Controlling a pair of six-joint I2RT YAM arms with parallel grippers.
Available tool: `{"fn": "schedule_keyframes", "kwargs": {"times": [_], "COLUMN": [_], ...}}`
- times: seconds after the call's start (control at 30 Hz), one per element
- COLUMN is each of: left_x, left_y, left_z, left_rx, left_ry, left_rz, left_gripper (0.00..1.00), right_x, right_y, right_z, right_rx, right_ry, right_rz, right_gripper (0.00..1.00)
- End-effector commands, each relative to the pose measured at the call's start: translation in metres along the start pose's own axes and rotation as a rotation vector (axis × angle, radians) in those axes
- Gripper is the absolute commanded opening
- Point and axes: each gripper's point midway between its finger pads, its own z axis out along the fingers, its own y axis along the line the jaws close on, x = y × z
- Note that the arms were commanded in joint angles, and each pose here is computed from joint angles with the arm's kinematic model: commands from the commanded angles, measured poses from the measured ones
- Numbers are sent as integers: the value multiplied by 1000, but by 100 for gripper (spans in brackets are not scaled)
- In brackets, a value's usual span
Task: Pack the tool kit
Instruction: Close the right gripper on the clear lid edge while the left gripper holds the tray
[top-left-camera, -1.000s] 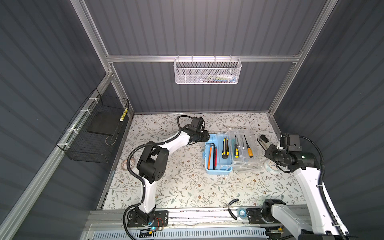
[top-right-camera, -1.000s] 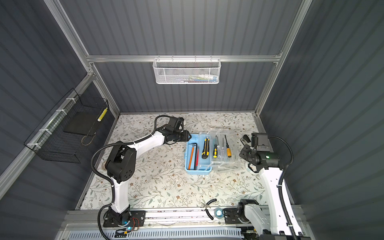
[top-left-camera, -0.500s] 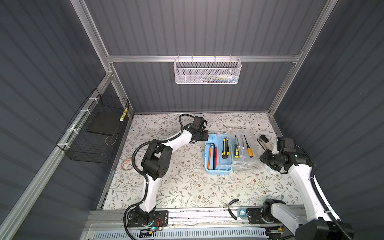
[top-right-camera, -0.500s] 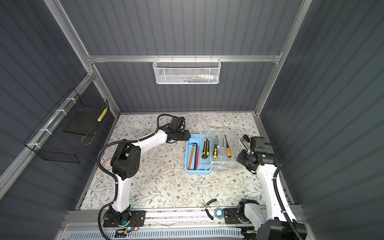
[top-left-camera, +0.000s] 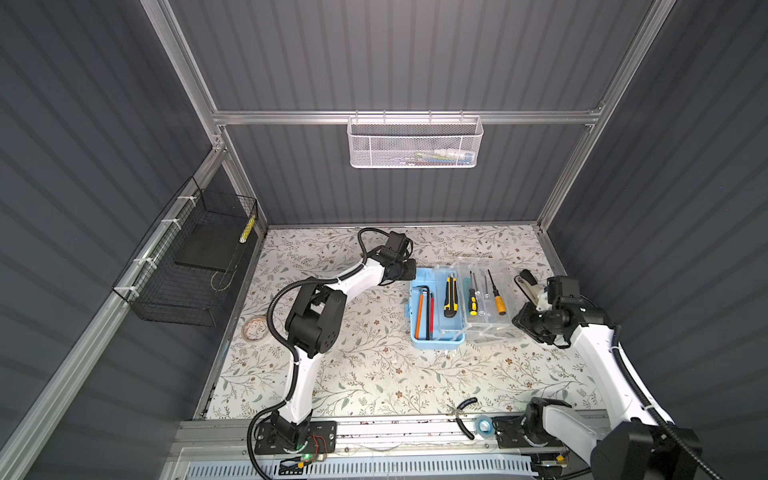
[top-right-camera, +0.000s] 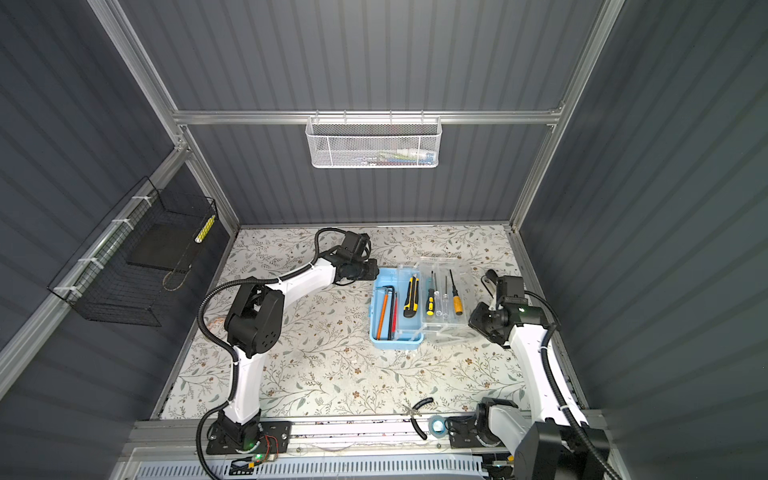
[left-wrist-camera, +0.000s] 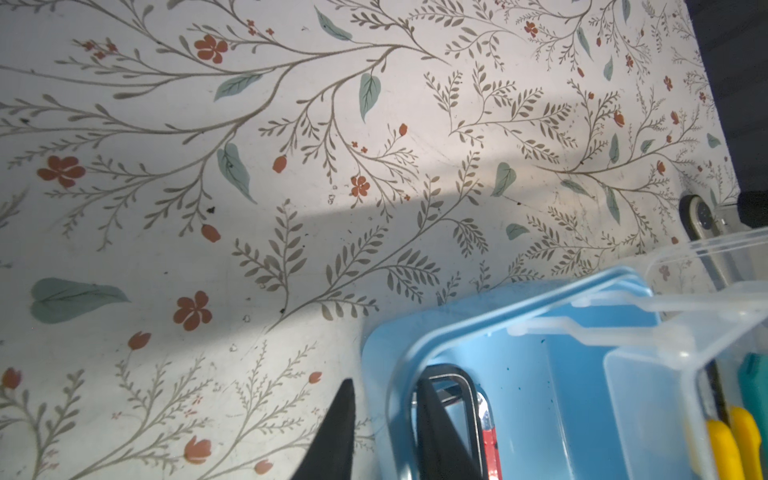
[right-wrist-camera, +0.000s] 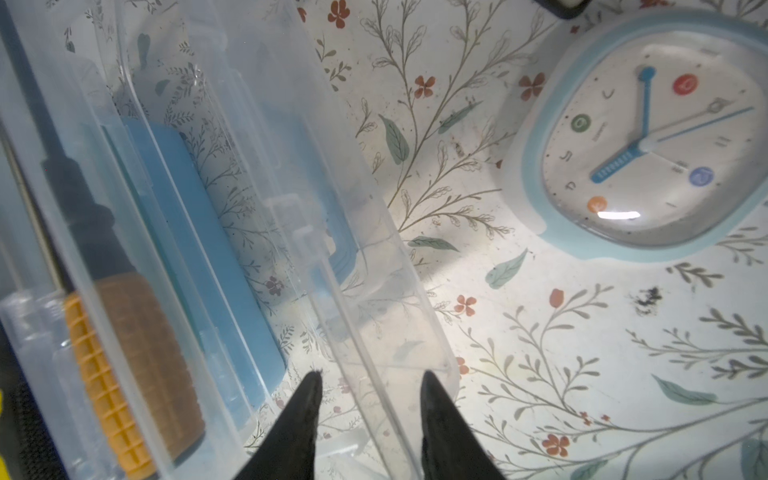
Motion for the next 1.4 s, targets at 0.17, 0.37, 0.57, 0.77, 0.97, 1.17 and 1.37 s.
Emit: {"fn": "schedule_keyframes", "kwargs": {"times": [0.17,0.37,0.57,0.77,0.97,1.17,1.37], "left_x": [3,6,9,10,13,12,12], "left_y": [9,12,14,13,9,7,4], "left_z": [9,12,13,12,14,11,9], "left_rx": [-5,0,-1,20,50,64,79], "left_ry": [11,16,18,15,20,10,10], "left_rz": [-42,-58,-71,-87,-99,-106,-117], "left_gripper": [11,6,0,0,0,0,0], "right_x": [7,7,8,3,-13,-42,-60], "right_y": [1,1,2,3,10,34,74], "right_z": [11,12,10,9,2,-23,-44], "right_rx": [-15,-15,-17,-15,-24,5,113], "right_ry": [50,57,60,40,-20,-157,-265], "right_rz": [0,1,-1,-1,-16,-119,-311], "right_gripper": [35,34,22,2,0,0,0]}}
